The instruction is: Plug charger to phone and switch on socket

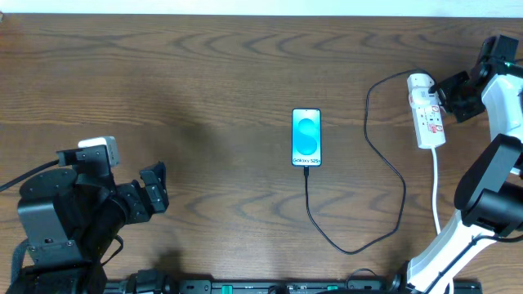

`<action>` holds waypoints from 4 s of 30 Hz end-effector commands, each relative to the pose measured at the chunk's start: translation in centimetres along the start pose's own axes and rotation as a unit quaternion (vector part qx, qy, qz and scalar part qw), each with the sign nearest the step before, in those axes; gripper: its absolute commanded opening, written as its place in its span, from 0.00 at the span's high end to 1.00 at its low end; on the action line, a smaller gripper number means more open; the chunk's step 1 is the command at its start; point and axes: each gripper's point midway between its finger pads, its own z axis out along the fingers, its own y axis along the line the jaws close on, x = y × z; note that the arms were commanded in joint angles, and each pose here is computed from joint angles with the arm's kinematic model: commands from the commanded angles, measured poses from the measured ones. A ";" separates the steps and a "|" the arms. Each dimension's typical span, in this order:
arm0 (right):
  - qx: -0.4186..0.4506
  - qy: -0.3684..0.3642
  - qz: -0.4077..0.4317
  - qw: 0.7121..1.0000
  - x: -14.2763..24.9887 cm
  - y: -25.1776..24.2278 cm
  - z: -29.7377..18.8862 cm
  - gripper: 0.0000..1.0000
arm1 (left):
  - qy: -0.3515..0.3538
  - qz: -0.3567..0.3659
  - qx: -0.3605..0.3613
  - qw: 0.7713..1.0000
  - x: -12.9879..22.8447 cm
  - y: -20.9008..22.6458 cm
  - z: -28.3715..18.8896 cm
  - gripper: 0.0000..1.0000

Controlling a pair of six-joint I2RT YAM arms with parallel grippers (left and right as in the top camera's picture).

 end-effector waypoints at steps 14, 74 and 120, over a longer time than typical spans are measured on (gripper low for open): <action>-0.004 0.001 0.019 1.000 -0.9 0.2 3.0 0.99 | -0.005 0.005 -0.006 1.000 -0.2 0.2 -0.1 0.05; -0.263 -0.343 -0.147 0.890 4.7 4.2 -38.9 0.99 | -0.218 0.047 0.024 0.975 2.4 -1.7 -11.1 0.05; -0.378 -0.366 -0.207 0.825 11.8 1.6 -47.8 0.95 | -0.257 0.126 0.045 0.957 6.3 -0.8 -6.7 0.05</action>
